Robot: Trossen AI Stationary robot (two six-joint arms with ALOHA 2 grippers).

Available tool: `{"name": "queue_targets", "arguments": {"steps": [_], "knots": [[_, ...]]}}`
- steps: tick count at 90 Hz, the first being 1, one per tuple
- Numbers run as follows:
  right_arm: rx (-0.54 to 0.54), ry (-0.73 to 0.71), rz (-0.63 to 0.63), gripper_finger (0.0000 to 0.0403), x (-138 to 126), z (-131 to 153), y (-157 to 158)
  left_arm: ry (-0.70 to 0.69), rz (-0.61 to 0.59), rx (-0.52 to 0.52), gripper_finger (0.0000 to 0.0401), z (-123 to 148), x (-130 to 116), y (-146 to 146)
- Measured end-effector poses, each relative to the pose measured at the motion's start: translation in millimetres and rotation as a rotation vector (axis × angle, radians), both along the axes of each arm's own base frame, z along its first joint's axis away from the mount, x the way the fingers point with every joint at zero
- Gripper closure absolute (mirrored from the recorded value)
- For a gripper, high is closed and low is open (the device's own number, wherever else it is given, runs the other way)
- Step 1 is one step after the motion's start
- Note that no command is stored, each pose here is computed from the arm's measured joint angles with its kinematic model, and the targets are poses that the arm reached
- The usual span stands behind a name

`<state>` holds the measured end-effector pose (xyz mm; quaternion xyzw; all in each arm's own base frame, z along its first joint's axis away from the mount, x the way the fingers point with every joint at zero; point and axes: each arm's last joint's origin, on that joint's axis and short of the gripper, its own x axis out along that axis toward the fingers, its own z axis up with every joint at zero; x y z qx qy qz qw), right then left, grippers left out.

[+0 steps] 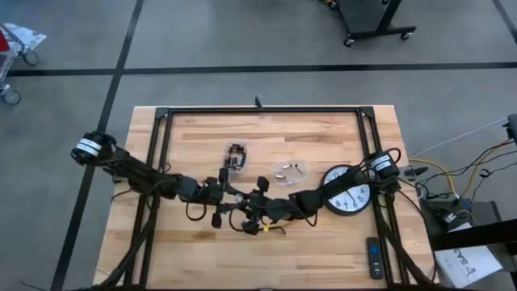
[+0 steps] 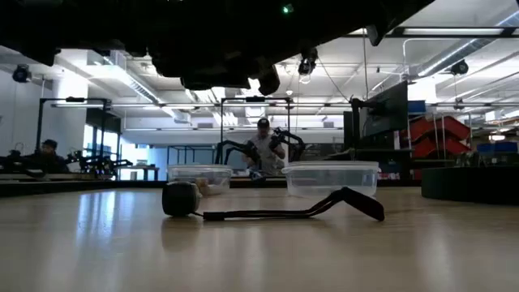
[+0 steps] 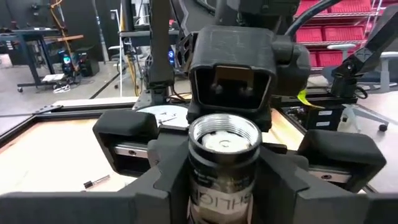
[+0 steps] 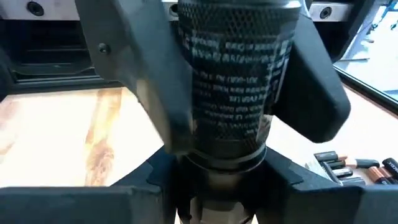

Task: Insert battery
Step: Close the black flashlight cover

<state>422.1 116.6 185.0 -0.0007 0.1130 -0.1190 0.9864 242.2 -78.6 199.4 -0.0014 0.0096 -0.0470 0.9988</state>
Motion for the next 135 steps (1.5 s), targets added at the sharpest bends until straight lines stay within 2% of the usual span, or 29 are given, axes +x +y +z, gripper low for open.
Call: {"name": "queue_targets", "arguments": {"steps": [16,29,61,72,87,104,116,135], "knots": [[0.003,-0.003,-0.003,0.0281,0.3,0.3,-1.0,0.002,0.022,0.001,0.0237,-0.1,0.0,0.7],[-0.005,-0.004,-0.021,0.0281,0.1,0.3,-1.3,0.011,0.022,0.004,0.0233,-2.5,-1.3,1.0],[-0.006,-0.003,-0.022,0.0281,0.1,0.3,-1.5,-0.022,0.045,-0.001,0.0279,4.3,-7.6,1.8],[-0.006,-0.001,-0.022,0.0262,0.0,0.1,-1.5,-0.019,0.049,0.003,0.0303,3.5,-7.2,1.9],[-0.005,-0.006,-0.022,0.0233,0.0,0.9,-1.5,-0.002,0.052,0.012,0.0304,1.3,-7.3,2.0],[0.024,-0.011,-0.034,0.023,0.2,0.6,-2.6,0.042,0.101,0.032,0.0304,-3.2,-7.4,3.6],[0.089,0.029,-0.045,0.0237,-1.0,-4.9,-3.5,0.082,0.113,0.025,0.0304,-7.6,-8.0,4.0],[0.056,0.179,-0.028,0.025,-10.2,-6.3,-5.2,0.096,0.138,0.006,0.0304,-10.6,-10.0,3.7]]}}
